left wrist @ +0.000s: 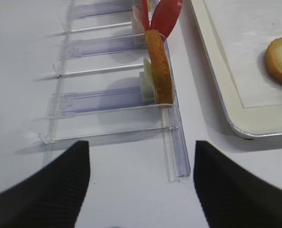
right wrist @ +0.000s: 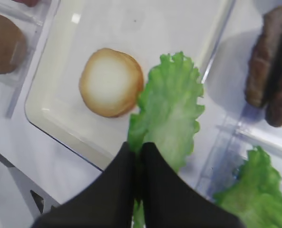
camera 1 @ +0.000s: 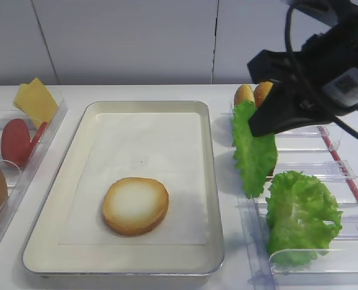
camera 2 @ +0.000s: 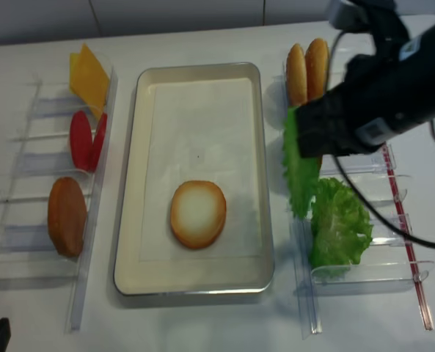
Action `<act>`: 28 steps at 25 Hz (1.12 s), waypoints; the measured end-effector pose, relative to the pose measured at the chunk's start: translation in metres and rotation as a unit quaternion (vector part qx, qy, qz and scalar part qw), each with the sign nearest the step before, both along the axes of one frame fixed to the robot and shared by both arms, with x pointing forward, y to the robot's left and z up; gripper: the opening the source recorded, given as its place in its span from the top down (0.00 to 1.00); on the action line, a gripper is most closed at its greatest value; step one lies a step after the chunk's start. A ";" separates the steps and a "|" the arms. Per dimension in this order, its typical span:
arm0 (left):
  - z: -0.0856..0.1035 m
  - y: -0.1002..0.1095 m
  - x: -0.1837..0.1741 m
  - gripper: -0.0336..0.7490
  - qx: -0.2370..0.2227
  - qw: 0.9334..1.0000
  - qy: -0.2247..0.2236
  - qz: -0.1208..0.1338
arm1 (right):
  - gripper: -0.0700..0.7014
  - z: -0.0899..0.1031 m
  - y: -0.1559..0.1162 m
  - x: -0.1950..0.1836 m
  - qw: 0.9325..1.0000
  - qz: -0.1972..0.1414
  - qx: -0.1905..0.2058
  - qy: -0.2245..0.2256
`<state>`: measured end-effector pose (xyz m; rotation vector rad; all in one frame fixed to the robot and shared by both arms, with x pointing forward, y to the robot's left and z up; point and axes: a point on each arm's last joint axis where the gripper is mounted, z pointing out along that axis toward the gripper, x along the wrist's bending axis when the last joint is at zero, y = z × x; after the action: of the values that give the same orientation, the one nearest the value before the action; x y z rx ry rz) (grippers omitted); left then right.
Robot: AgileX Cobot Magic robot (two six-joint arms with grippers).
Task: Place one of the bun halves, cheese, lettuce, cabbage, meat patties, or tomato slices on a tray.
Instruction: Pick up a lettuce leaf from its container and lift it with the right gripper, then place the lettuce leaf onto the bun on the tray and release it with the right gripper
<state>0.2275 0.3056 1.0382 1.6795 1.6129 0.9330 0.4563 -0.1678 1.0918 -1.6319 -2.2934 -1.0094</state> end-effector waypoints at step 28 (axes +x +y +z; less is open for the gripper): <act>0.000 0.000 0.000 0.36 0.000 1.000 0.000 0.000 | 0.84 -0.054 0.167 0.031 0.993 0.102 -0.016 0.048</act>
<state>0.2275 0.3056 1.0382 1.6795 1.6129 0.9330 0.4871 -0.0013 1.0379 -1.3879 -2.3631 -0.8338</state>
